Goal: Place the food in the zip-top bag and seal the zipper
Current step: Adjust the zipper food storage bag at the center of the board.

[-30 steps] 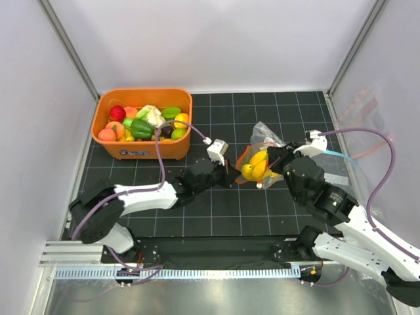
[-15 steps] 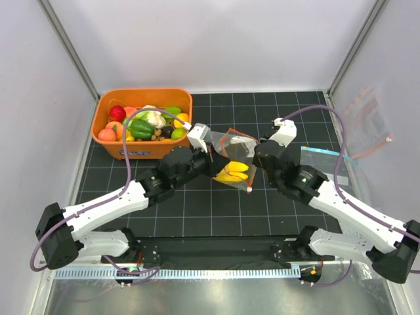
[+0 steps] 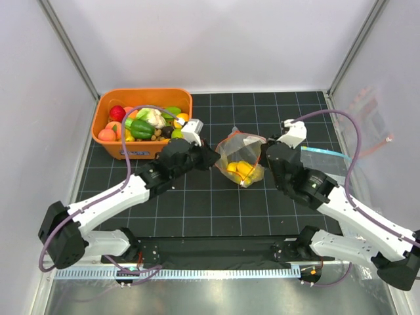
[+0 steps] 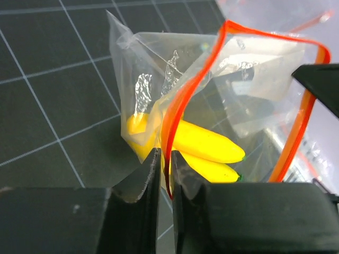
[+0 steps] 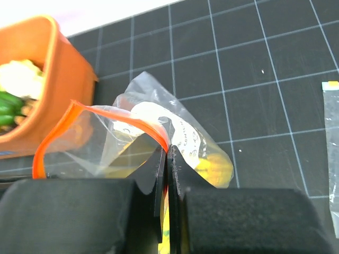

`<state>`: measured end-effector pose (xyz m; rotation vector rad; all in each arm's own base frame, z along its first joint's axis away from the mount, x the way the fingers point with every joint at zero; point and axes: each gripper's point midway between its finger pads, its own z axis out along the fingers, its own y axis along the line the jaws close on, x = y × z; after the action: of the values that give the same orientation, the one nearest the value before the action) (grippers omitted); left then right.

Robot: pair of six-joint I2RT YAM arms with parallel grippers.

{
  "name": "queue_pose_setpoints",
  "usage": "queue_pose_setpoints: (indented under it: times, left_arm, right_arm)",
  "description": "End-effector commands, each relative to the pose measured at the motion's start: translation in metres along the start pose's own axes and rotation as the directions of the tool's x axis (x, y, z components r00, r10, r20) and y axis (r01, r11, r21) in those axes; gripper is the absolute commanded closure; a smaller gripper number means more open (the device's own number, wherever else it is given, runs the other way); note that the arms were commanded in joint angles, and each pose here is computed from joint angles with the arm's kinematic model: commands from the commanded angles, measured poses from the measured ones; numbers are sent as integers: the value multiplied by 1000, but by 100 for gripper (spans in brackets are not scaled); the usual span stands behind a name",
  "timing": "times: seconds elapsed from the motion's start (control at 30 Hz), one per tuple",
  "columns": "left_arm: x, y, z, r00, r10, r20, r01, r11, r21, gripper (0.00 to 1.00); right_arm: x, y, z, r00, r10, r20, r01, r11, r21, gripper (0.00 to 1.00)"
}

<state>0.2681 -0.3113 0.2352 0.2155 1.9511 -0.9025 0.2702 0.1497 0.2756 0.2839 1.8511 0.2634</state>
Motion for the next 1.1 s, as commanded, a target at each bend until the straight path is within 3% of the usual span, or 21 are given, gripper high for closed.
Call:
queue_pose_setpoints:
  times: [0.0, 0.17, 0.33, 0.47, 0.57, 0.6, 0.73, 0.93, 1.07]
  left_arm:
    - [9, -4, 17, 999, 22, -41, -21, 999, 33, 82]
    - [18, -7, 25, 997, 34, -68, -30, 998, 62, 69]
    - [-4, 7, 8, 996, 92, 13, -91, 996, -25, 35]
    - [-34, 30, -22, 983, 151, 106, -131, 975, -179, 16]
    - [-56, 56, -52, 966, 175, 191, -103, 935, -339, 3]
    - [-65, 74, -63, 955, 198, 220, -83, 893, -443, 0]
    - [-85, 104, -96, 931, 270, 247, -56, 773, -632, 0]
    - [-93, 138, -106, 919, 341, 199, -60, 620, -783, 0]
    - [-100, 155, -88, 946, 212, 246, 42, 672, -739, 0]
  right_arm:
    - [-1, 1, 10, 999, -37, 8, 36, 998, 48, 99]
    - [16, 15, 22, 997, -70, -39, 71, 997, 18, 99]
    - [13, 12, 23, 996, -83, -24, 84, 996, 29, 99]
    - [9, 8, 20, 997, -76, -9, 76, 996, 40, 99]
    - [6, 8, 17, 998, -69, -4, 69, 997, 31, 99]
    - [7, 8, 17, 998, -68, -8, 68, 997, 30, 99]
    - [8, 10, 17, 998, -64, -11, 65, 998, 20, 99]
    - [7, 8, 17, 998, -63, -7, 63, 998, 26, 99]
    - [7, 11, 15, 998, -55, -12, 55, 998, 6, 99]
